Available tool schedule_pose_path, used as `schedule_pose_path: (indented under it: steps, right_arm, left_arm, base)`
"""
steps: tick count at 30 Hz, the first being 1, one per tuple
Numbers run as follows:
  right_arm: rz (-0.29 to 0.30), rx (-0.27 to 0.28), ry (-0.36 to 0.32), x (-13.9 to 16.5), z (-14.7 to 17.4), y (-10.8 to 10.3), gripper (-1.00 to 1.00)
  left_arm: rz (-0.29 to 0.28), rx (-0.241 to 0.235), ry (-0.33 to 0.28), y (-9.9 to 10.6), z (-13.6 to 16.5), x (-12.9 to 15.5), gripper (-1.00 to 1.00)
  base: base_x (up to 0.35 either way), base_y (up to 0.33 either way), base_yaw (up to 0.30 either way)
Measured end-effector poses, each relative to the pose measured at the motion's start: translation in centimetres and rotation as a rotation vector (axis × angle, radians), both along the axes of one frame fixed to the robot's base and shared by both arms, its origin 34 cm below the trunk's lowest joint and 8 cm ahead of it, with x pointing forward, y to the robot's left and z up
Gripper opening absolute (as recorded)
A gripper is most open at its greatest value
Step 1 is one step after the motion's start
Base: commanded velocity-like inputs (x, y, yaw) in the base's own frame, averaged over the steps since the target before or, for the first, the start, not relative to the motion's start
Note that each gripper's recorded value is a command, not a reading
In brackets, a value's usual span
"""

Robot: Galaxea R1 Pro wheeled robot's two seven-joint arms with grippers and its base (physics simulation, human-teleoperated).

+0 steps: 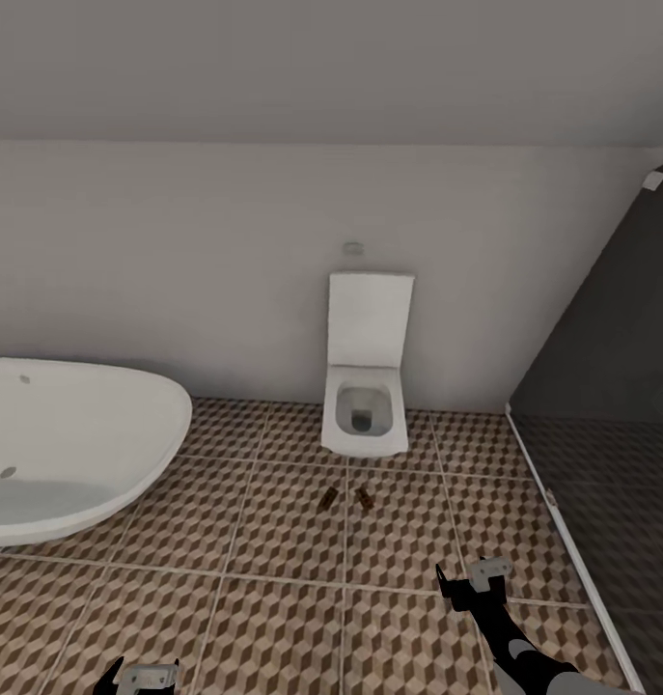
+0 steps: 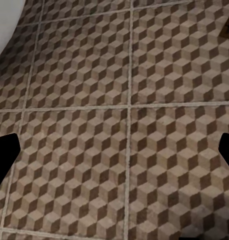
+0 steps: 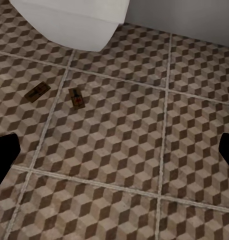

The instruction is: Take the four mousetraps from the cabinet in the bathroom and place them on the bathroom floor. Make sure all four end up on the same floor surface, and ensure that at least two of them are either under or directly next to the same bathroom sink.

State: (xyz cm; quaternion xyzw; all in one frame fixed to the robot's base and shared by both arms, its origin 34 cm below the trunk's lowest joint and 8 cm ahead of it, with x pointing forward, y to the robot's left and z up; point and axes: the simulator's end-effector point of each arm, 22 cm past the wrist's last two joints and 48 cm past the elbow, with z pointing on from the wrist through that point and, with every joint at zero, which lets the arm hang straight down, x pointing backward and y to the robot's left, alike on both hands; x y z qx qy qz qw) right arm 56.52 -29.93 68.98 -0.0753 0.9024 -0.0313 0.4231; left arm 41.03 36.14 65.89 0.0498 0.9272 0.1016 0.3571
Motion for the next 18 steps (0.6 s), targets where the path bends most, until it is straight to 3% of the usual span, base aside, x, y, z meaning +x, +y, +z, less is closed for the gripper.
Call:
schedule_pose_path:
  steps: [18]
  right_arm:
    - [-0.001, 0.0, -0.011, 0.36, 0.57, -0.01, 1.0]
  left_arm:
    - [-0.002, -0.011, -0.015, -0.77, 0.32, 0.51, 1.0]
  base:
    - [0.0, 0.0, 0.019]
